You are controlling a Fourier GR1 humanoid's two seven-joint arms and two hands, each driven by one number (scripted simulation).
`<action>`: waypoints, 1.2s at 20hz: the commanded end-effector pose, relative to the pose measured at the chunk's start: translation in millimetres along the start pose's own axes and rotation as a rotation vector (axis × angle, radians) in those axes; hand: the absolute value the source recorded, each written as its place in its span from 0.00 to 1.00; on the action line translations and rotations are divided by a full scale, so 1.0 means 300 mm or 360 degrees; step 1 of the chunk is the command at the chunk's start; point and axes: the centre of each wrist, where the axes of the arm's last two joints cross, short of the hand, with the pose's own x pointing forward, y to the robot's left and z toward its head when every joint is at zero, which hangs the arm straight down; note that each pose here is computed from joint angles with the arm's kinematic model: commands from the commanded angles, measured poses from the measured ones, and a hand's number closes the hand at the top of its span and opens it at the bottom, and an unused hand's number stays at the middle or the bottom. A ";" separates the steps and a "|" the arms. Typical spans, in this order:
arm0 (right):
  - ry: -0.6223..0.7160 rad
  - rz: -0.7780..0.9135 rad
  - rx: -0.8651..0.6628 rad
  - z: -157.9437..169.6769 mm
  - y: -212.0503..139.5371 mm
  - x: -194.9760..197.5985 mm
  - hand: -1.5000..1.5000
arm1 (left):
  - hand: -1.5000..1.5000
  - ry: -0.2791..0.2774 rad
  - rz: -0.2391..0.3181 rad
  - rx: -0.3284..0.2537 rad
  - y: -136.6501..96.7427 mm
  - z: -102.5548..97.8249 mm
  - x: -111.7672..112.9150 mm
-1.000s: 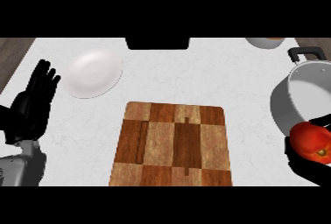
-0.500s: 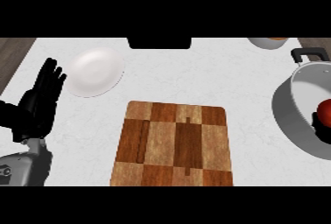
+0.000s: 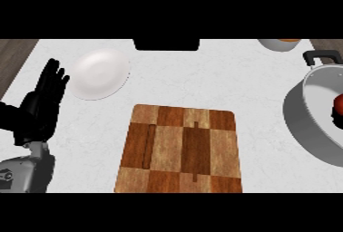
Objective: Pick the tomato from the cutting board and place it in the pot
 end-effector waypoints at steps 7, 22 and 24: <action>0.0245 -0.0300 0.0327 -0.091 0.136 -0.131 0.00 | 0.50 -0.0010 0.0022 -0.0013 0.013 0.013 0.038; 0.0181 -0.1316 0.0159 -0.131 0.075 -0.287 0.00 | 0.50 0.0024 -0.0001 -0.0014 0.020 0.005 0.006; 0.0187 -0.1398 0.0129 -0.096 0.043 -0.356 0.00 | 0.50 0.0001 -0.0011 0.0018 0.030 -0.003 0.056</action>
